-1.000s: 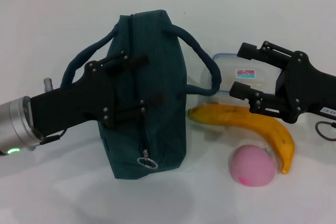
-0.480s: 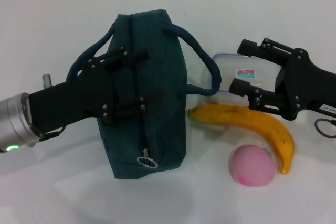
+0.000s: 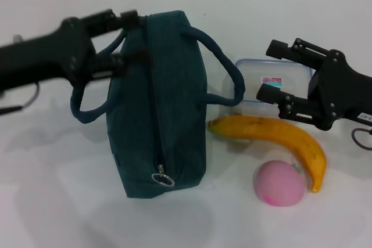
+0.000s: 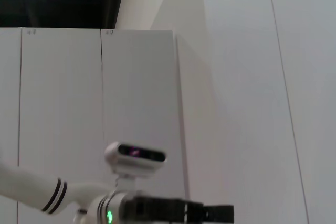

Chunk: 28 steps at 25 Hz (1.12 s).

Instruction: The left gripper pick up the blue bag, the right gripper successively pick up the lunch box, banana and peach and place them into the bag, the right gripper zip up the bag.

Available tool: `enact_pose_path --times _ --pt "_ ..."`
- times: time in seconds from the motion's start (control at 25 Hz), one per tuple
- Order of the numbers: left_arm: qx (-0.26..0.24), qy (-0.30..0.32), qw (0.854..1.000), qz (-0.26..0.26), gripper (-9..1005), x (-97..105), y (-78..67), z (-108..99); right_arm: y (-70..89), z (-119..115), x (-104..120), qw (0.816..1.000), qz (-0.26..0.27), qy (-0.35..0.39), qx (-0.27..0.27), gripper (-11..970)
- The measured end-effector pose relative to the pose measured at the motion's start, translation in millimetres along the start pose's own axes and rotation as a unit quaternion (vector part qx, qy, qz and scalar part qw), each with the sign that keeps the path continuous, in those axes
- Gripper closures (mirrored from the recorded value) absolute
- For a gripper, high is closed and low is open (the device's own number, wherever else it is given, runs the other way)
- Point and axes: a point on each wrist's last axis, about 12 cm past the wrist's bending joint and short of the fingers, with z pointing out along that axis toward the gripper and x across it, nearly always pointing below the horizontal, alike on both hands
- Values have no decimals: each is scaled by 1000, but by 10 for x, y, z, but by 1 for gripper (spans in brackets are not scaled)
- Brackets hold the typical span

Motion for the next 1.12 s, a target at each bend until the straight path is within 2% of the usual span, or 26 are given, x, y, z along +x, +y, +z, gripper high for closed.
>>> enact_pose_path --times 0.16,0.28,0.36,0.68,1.12 --pt "-25 55 997 -42 217 -270 76 -66 -11 4 -21 1000 -5 0 -2 207" --pt "-44 114 991 -53 218 -357 62 -38 -18 7 -40 1000 -10 0 -4 207" --pt "-58 130 988 -56 218 -386 29 -19 -20 9 -44 1000 -11 -1 -5 207" --pt "-120 167 978 -34 221 -368 -132 -22 -35 33 -57 1000 -13 -1 -8 208" --pt "-141 184 972 -35 224 -273 -62 1 -40 50 -69 1000 -17 -2 -11 208"
